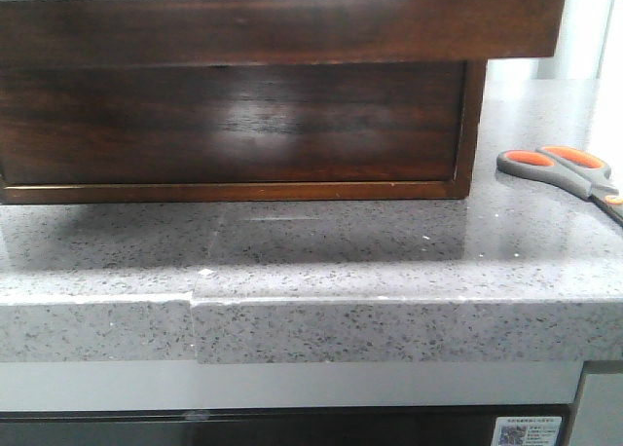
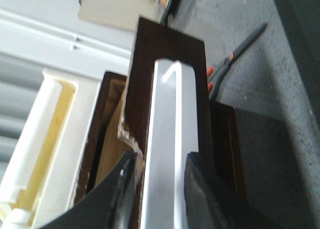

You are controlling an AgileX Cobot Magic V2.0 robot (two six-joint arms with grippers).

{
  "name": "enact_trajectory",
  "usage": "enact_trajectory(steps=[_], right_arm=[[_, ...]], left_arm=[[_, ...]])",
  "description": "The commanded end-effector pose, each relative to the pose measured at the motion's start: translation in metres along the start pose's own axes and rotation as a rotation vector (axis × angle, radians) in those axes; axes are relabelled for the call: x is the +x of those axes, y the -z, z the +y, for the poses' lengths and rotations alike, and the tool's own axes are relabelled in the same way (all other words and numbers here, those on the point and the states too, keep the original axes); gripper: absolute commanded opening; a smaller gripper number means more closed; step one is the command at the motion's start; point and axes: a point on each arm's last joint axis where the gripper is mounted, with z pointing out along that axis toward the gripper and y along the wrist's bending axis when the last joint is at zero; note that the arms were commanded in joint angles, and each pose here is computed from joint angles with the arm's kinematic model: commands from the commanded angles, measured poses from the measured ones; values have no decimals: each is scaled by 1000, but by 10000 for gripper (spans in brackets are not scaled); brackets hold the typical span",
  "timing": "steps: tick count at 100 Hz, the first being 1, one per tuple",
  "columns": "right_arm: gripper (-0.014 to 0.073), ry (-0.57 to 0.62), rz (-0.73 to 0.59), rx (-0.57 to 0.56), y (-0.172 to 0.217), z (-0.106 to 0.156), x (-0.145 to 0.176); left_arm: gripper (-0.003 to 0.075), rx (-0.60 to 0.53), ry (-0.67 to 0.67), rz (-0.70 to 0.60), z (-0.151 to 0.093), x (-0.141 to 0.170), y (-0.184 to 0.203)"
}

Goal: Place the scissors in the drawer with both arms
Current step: 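Lower the right gripper onto the grey-and-orange scissors and grasp them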

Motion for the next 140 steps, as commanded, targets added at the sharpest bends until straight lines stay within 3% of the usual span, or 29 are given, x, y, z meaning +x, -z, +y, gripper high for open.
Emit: enact_trajectory(steps=[1, 22, 57, 66, 74, 82, 88, 140], right_arm=[[-61, 12, -94, 0, 2, 1, -18], [-61, 12, -94, 0, 2, 1, -18], [-46, 27, -79, -29, 5, 4, -30], [55, 55, -49, -19, 3, 5, -41], [229, 62, -28, -16, -2, 5, -54], [340, 65, -3, -23, -9, 7, -66], [381, 71, 50, -36, -17, 10, -74], [378, 116, 645, -65, -118, 34, -129]], left_arm=[[226, -49, 26, -71, 13, -10, 2], [226, -100, 22, -107, 19, -17, 13], [226, -436, 218, -212, 47, -40, 77], [226, -502, 256, -217, 50, -43, 94], [226, -536, 264, -186, 49, -42, 104], [226, -554, 274, -150, 48, -40, 110], [226, -565, 290, -135, 48, -39, 114], [226, -549, 320, -123, 38, -34, 111]])
